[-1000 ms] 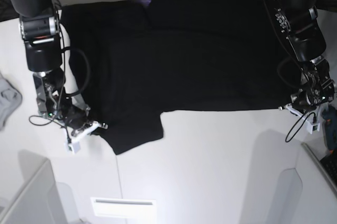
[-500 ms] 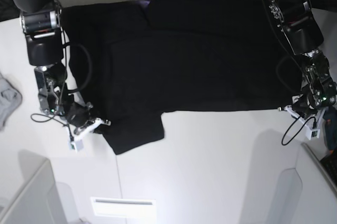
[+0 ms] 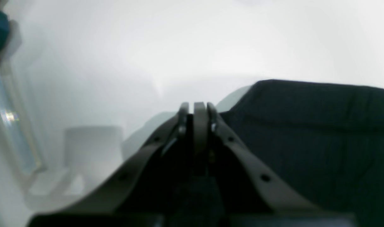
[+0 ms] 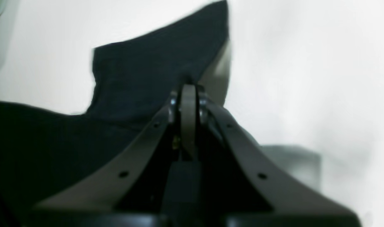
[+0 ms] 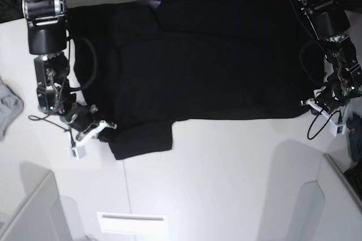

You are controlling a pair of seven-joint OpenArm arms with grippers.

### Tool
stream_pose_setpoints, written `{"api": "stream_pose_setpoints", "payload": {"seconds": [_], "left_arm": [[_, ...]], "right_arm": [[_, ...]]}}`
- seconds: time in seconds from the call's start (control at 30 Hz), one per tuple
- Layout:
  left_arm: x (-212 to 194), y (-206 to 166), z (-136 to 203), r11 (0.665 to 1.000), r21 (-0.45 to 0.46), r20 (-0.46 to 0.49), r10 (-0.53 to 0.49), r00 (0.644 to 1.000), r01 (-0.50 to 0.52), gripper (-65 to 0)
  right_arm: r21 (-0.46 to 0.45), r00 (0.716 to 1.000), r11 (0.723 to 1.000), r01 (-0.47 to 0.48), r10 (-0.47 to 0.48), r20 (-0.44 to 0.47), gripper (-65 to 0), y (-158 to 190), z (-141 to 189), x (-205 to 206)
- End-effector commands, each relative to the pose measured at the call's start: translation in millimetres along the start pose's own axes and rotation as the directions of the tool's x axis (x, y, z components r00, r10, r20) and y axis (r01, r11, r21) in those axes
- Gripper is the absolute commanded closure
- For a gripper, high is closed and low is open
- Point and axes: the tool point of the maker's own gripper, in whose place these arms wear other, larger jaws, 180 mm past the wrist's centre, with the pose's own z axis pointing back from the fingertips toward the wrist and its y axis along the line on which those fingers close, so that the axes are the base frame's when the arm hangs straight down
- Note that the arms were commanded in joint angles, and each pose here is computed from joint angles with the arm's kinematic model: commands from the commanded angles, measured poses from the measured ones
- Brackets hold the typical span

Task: Fold the T-shirt properly
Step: 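Pull the shirt's hem edge with both grippers to straighten the body, then lift the hem edge with both grippers and fold it over toward the collar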

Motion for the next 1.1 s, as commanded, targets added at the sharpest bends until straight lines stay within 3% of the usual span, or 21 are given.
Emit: {"api": "stream_pose_setpoints", "payload": {"seconds": [0.0, 0.5, 0.77, 1.07], "left_arm": [[25, 4, 12, 1.0, 0.015, 0.071, -0.026, 0.997, 0.025, 0.0], [17, -6, 41, 0.99, 0.047, 0.062, -0.138, 0.989, 0.135, 0.0], [9, -10, 57, 0.998, -0.052, 0.119, -0.039, 0.992, 0.045, 0.0], [-7, 9, 67, 0.999, -0.015, 0.085, -0.049, 0.995, 0.051, 0.0]], "right_arm": [[0.011, 0.998, 1.0, -0.022, 0.021, 0.052, 0.0, 2, 6, 20], [-0.008, 0.995, 1.0, 0.012, -0.011, 0.101, 0.0, -6, 43, 21], [-0.004, 0.996, 1.0, 0.001, -0.001, 0.09, 0.0, -2, 51, 6], [0.015, 0.996, 1.0, -0.019, 0.018, 0.082, 0.0, 10, 61, -10]]}}
